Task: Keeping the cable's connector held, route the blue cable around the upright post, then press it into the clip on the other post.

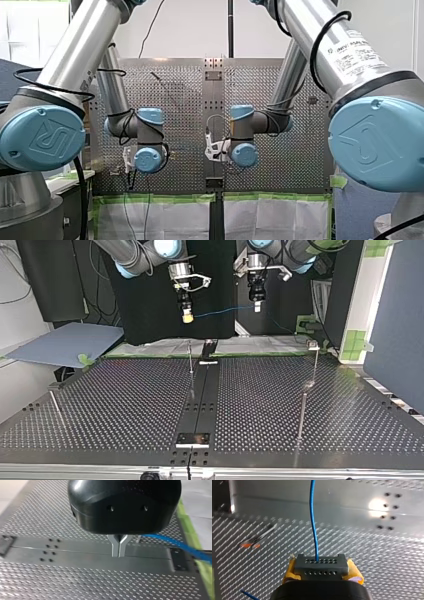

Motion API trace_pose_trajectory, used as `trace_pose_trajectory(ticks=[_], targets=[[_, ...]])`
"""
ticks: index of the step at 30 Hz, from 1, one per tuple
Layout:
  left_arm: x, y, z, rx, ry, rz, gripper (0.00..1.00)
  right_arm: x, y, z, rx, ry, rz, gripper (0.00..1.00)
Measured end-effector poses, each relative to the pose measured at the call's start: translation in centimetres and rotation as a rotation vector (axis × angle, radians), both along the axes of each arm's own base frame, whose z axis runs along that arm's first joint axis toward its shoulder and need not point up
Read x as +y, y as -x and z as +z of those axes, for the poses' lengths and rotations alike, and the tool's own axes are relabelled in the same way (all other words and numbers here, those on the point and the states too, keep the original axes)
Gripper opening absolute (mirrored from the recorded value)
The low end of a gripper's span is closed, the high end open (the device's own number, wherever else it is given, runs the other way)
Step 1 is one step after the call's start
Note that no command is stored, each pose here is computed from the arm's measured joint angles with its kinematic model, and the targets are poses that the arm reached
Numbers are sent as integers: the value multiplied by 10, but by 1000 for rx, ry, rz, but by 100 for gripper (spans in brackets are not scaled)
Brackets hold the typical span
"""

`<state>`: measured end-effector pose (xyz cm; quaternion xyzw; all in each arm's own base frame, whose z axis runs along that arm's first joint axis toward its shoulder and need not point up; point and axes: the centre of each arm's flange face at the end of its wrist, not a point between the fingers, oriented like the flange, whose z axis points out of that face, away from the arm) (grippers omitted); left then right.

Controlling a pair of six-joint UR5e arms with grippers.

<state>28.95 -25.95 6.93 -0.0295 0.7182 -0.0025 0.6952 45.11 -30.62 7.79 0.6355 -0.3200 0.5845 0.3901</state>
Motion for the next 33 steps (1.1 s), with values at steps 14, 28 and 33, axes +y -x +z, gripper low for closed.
trace_pose_trajectory(ticks=[14, 28, 33], targets=[[10, -7, -11, 36, -16, 6, 0, 8, 21, -65, 160, -142, -16, 0], [3, -7, 2, 6, 38, -19, 0, 22, 38, -97, 221, -218, -28, 0], [3, -9, 19, -12, 96, -17, 0, 22, 32, -77, 170, -234, 4, 0]])
